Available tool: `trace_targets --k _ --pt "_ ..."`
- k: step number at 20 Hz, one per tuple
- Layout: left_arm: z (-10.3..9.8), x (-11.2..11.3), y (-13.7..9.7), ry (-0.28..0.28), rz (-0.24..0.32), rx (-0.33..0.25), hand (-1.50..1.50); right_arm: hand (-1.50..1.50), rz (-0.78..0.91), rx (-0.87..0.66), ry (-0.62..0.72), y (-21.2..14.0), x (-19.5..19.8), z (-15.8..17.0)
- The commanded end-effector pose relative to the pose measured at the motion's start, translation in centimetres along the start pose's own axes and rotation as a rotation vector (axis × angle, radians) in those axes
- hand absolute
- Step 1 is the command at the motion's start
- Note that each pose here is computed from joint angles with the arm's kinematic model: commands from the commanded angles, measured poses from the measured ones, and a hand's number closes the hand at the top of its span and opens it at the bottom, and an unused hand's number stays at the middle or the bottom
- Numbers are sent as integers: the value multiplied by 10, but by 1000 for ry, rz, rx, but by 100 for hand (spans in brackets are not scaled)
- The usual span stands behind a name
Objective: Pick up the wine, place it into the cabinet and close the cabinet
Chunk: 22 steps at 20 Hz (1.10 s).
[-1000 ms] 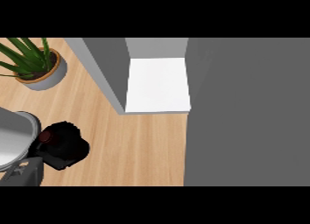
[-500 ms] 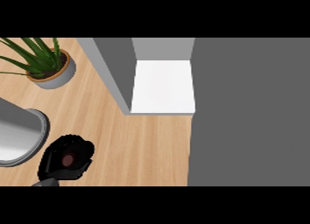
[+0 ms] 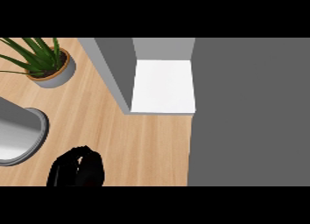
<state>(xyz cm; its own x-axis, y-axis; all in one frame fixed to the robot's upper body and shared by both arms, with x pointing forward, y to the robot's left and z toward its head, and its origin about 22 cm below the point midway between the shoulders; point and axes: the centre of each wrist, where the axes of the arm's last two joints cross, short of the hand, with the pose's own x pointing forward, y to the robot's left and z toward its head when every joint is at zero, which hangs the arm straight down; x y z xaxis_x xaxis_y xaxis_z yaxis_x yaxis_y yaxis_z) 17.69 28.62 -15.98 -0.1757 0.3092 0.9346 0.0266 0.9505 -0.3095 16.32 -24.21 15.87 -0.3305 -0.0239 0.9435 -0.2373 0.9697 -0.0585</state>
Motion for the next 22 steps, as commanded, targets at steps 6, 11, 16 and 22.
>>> trace_targets --k 6,11,16,22 --pt "-3 58 -56 -24 99 -96 150 -150 2 19 15 6 -1 2" --pt "0 84 -97 -17 130 -117 150 -150 2 12 -20 -6 -7 4" --pt "-43 107 -122 -72 123 -107 150 -150 -3 0 1 -14 -5 -8" --pt "-73 139 -161 -71 122 -109 150 -150 -15 7 1 -21 -10 -10"
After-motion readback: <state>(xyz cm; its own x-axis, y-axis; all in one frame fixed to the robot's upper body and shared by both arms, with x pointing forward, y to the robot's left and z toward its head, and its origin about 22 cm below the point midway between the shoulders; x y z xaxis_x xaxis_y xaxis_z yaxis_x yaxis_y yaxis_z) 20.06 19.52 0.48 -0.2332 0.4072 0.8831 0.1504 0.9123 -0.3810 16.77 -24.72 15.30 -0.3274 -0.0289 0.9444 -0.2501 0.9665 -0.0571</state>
